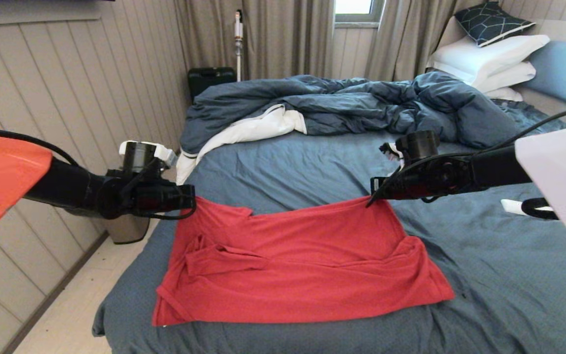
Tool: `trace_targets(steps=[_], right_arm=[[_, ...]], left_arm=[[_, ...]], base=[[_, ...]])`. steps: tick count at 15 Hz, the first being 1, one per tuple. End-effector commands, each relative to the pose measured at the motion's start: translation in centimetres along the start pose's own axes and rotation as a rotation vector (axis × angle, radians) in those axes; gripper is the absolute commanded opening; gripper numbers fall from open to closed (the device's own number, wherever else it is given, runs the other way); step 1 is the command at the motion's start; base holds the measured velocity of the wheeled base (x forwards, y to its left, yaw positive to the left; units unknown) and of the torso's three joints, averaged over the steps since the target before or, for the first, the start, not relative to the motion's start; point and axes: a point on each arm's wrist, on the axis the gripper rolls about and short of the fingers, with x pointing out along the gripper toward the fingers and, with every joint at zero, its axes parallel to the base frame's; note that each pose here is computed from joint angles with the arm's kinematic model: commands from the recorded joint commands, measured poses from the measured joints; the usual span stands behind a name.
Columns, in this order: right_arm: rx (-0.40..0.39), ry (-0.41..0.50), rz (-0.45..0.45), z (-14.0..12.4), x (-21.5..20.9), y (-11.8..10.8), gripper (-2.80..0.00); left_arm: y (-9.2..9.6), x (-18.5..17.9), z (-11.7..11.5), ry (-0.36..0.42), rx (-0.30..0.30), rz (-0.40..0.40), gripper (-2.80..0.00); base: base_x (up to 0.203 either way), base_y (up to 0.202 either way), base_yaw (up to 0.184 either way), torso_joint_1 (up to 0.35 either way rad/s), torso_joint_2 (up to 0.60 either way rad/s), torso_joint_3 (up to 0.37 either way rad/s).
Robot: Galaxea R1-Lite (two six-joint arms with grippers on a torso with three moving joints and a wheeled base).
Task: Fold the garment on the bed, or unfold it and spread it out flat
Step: Fold the red T-shirt
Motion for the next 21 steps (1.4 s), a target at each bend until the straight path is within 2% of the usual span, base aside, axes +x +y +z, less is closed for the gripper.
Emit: trace_targets(steps=[1,9,12,14,15,18,21], right_arm=[[0.001,-0.011,0.001,0.3,-1.4,0.0,-2.80],[0.000,-0.015,0.003,-2.8,-5.4,-0.3,-2.80],[-0.006,-0.005,0.001,-5.0,-5.9,-0.5,-2.80],[-0.007,-0.007,0.000,-5.9,-6.3,-0.7,-2.80],[-0.007,0.009,-0.002,-6.5,-6.6,-0.8,-2.80],[0.003,0.022,-0.019,-7.9,-7.3,-1.6,-2.80],[0.011,0.030,-0.041,-9.1,-7.3,-2.6,-2.80]], left_arm=[[-0.3,-2.5,0.3,-0.024,0.000,-0.006,-2.80],[0.2,-5.5,-4.0,-0.013,0.014,-0.017,-2.80],[-0.2,-6.4,-7.4,0.036,0.028,-0.043,-2.80],[-0.6,-6.8,-8.7,0.020,0.044,-0.066,-2.80],[-0.8,-6.9,-9.6,0.036,0.051,-0.074,-2.80],[-1.2,-7.6,-11.3,0.044,0.066,-0.092,-2.80],[-0.8,-8.8,-12.8,0.057,0.069,-0.087,-2.80]], base=[[0.000,0.000,0.000,0.000,0.00,0.000],[0.000,0.000,0.000,0.000,0.00,0.000],[0.000,0.000,0.000,0.000,0.00,0.000],[0.000,0.000,0.000,0.000,0.00,0.000],[0.000,0.000,0.000,0.000,0.00,0.000],[0.000,0.000,0.000,0.000,0.00,0.000],[0.000,0.000,0.000,0.000,0.00,0.000]])
